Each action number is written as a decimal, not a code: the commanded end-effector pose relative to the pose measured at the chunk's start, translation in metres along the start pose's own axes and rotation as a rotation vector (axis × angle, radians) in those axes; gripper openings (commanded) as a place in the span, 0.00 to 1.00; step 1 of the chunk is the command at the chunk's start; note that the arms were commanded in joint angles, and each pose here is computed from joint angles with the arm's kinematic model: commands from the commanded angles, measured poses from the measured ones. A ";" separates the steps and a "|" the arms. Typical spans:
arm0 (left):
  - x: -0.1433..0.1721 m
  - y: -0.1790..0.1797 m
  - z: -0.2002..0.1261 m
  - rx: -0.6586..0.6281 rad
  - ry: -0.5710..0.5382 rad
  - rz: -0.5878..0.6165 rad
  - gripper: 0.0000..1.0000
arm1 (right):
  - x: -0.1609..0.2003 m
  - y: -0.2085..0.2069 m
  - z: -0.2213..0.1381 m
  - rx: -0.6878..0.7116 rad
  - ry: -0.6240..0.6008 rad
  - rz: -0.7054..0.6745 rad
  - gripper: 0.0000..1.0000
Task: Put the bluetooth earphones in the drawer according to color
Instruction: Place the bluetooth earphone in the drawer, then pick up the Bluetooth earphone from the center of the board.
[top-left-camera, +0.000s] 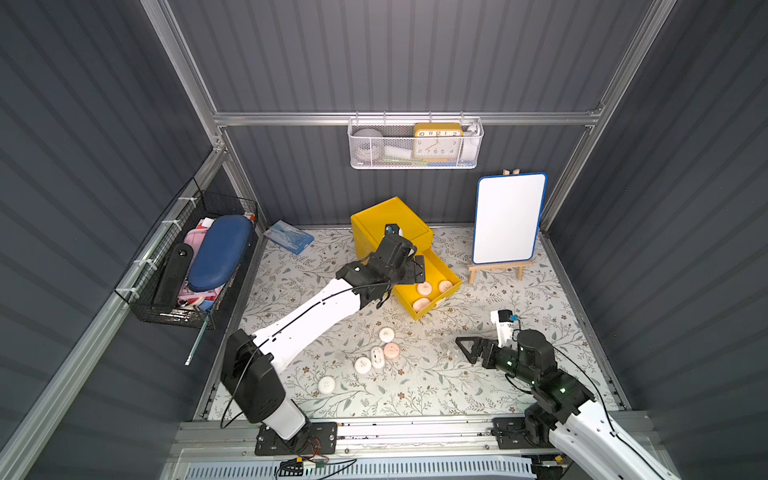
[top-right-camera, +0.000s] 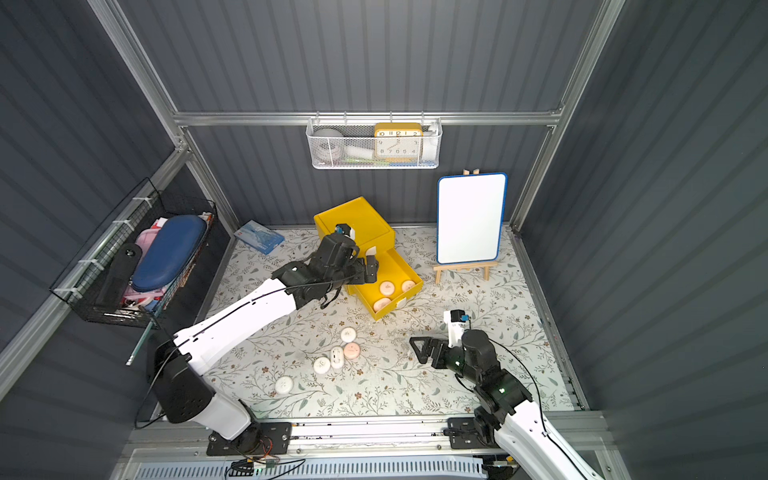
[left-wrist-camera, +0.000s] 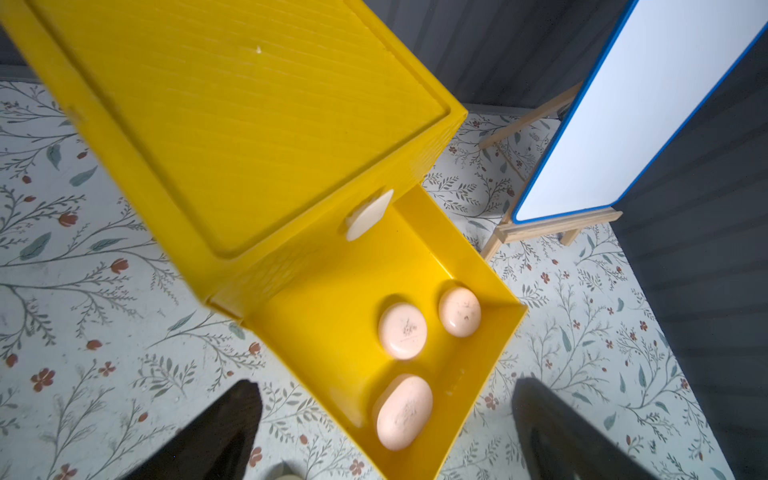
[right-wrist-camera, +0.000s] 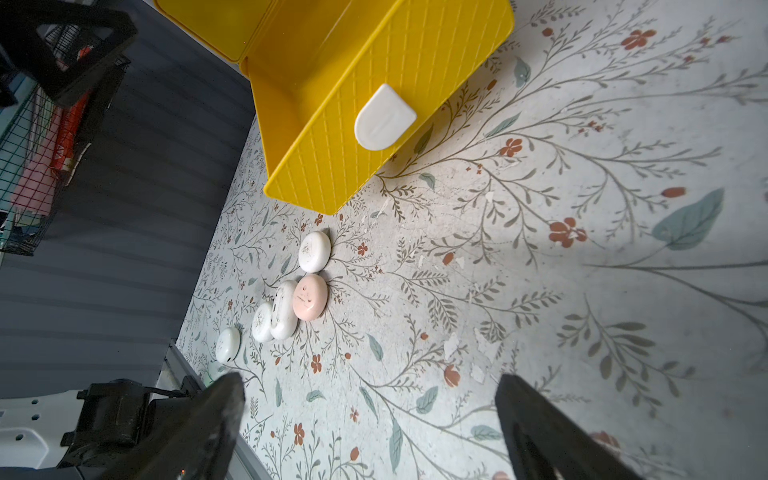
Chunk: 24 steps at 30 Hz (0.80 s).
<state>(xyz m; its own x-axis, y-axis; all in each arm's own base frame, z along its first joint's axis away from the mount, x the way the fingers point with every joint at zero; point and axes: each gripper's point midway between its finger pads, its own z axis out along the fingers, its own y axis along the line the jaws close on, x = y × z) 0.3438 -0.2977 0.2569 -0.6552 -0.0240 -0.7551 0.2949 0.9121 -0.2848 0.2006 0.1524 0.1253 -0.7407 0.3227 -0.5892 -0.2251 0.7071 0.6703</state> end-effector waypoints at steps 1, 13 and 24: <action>0.022 0.002 -0.007 0.079 -0.011 0.004 0.99 | -0.005 0.016 -0.005 -0.048 0.009 -0.026 0.99; 0.061 0.111 -0.002 -0.007 -0.072 -0.096 0.99 | -0.004 0.037 0.025 -0.110 0.088 -0.066 0.99; 0.073 0.145 -0.005 -0.045 -0.127 -0.172 0.99 | 0.037 0.065 0.100 0.095 0.300 -0.377 0.90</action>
<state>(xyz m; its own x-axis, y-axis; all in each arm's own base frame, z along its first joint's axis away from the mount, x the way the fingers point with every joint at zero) 0.3337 -0.1680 0.1488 -0.6451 -0.1936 -0.7392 0.1398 0.9211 -0.3633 0.2132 0.2654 0.1121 -0.8142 -0.0811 -0.5749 -0.4308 0.7481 0.5047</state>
